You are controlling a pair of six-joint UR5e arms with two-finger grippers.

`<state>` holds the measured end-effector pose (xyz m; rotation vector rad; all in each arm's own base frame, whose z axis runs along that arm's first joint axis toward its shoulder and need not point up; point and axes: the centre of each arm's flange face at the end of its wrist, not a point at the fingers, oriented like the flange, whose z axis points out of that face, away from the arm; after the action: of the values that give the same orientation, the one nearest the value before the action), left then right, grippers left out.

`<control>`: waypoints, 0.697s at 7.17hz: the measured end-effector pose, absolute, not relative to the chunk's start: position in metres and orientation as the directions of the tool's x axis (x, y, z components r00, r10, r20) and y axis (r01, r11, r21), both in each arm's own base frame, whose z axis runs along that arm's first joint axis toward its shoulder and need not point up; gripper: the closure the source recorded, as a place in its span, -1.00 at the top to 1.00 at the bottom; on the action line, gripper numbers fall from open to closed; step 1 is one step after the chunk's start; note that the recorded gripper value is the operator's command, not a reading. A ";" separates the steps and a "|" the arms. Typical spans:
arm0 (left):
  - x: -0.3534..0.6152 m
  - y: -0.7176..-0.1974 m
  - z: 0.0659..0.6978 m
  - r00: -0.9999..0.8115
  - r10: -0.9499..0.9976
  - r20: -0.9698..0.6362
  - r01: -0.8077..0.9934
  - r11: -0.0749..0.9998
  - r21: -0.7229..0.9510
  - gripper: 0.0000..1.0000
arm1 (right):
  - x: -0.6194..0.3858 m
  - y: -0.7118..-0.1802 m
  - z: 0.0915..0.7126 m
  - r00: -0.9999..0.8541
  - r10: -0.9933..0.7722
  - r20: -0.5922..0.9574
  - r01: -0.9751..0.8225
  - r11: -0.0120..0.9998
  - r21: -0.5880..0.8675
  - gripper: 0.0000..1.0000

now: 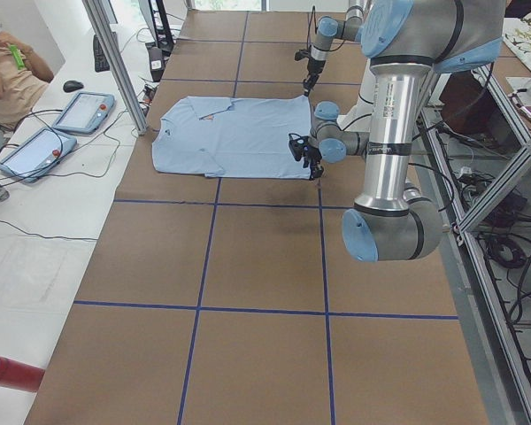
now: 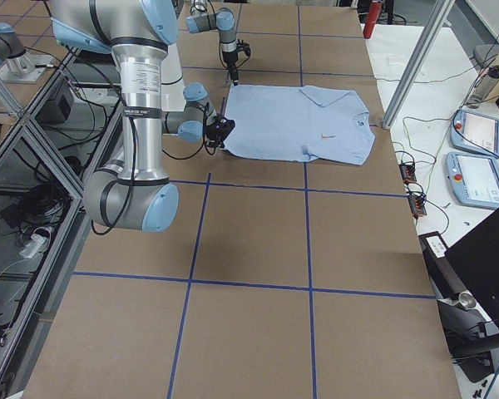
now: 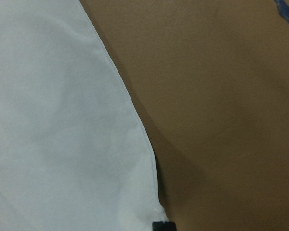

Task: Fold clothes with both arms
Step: 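Grasp both hem corners with the left and right grippers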

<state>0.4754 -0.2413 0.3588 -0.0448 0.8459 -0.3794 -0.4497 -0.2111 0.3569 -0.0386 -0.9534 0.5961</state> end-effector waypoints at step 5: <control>0.480 -0.239 0.366 0.610 -0.354 -0.709 0.312 0.930 -0.197 -0.57 | -0.449 -0.212 0.357 0.432 0.496 0.754 -0.462 0.839 -0.287 -1.00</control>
<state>0.4804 -0.2386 0.3661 -0.0554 0.8306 -0.3847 -0.4490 -0.2124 0.3569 -0.0396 -0.9529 0.5970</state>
